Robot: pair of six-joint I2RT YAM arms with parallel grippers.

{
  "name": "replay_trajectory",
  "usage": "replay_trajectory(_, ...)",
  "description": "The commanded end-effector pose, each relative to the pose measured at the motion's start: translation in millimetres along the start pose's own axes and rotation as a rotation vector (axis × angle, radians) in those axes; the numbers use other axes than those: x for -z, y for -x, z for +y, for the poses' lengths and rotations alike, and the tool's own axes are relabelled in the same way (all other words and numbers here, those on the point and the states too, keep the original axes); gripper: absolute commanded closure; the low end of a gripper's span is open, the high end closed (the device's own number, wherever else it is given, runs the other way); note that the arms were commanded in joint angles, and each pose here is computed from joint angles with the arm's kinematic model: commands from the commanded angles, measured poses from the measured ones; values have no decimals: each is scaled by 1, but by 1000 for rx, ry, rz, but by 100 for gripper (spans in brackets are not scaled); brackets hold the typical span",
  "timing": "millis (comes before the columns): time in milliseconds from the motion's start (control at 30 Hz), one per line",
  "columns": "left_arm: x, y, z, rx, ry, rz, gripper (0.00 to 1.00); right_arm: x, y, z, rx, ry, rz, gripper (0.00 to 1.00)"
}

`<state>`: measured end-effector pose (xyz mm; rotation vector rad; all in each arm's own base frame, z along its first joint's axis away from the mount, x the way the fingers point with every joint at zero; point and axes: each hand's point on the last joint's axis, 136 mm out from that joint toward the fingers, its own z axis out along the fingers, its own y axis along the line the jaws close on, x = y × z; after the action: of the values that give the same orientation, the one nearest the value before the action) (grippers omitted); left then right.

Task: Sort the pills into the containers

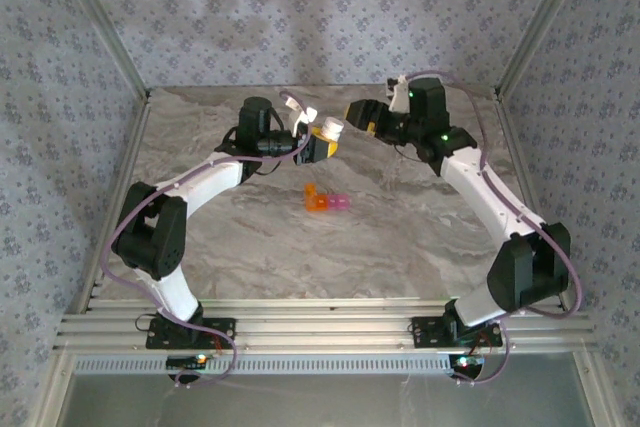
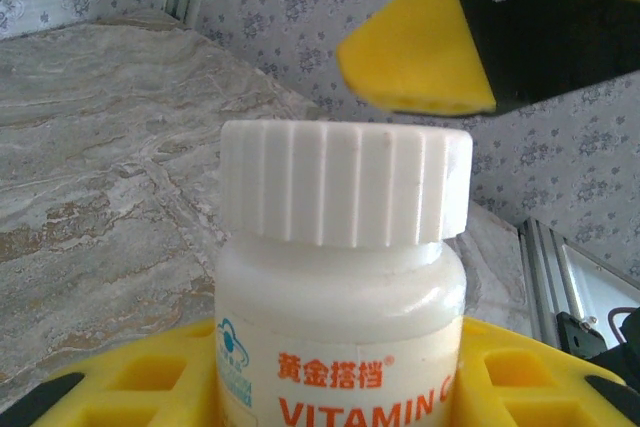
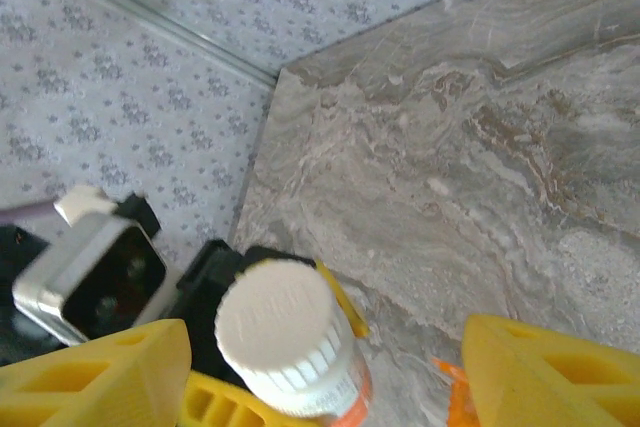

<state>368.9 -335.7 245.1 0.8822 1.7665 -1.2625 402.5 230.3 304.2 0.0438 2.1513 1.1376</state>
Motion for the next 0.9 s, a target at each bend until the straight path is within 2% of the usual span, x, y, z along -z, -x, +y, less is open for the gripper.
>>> replay_trajectory(0,1,19,-7,-63,-26,-29,100,-6,1,-2,-60,-71,11,27)
replay_trajectory(567,2,20,-9,-63,-26,-26,100,-37,-19,23,-20,-74,78,27)
replay_trajectory(867,2,19,-10,-61,-27,-25,100,-44,-23,23,-16,-72,93,32)
